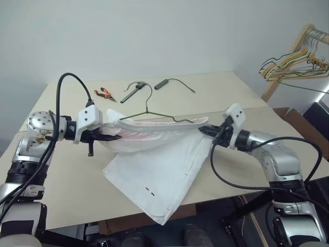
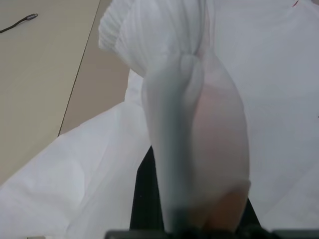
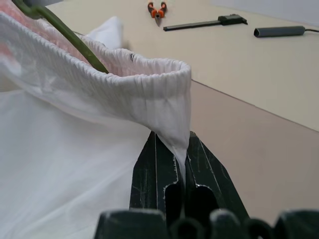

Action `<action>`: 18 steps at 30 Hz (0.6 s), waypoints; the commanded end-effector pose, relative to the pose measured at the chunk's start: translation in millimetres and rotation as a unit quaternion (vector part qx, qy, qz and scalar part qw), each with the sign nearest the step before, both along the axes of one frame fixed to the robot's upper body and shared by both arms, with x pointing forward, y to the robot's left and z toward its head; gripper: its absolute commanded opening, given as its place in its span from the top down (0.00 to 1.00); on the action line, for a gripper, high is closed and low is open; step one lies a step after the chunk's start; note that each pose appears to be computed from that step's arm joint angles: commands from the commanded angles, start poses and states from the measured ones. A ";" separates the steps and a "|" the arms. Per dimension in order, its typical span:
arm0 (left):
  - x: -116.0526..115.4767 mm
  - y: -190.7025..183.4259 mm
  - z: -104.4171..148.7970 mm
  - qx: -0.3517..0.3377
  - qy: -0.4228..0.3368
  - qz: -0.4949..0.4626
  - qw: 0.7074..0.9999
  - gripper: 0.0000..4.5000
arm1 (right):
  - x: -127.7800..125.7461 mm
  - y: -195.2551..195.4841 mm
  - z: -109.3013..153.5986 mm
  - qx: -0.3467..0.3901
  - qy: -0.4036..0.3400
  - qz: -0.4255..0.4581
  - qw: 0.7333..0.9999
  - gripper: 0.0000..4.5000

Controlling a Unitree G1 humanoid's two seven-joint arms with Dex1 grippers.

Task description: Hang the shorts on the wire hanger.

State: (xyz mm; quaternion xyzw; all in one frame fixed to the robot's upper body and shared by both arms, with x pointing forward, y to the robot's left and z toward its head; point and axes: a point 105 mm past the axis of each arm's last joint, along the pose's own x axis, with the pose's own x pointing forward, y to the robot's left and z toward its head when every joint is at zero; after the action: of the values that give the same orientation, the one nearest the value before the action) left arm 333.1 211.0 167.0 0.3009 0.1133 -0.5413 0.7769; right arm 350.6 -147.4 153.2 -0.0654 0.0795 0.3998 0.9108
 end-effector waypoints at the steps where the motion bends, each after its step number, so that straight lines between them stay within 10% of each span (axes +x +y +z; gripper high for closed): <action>1: 10.7 9.1 18.2 -0.040 -0.032 0.046 0.998 1.00 | 2.1 -26.0 21.1 -0.004 -0.042 -0.041 0.998 0.99; 9: -6.5 15.1 -12.2 0.079 0.003 -0.016 0.997 1.00 | -3.6 -14.5 42.6 -0.004 -0.081 -0.003 0.997 0.99; 18: -13.5 -3.4 -5.5 0.049 0.015 -0.086 0.995 1.00 | -8.3 -1.8 35.0 -0.051 -0.078 0.036 0.995 0.88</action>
State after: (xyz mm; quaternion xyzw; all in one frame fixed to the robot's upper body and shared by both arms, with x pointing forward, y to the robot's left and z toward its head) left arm 322.7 210.1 153.3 0.3297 0.1367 -0.5884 0.7255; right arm 338.2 -145.3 169.8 -0.1225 0.0570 0.4326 0.8914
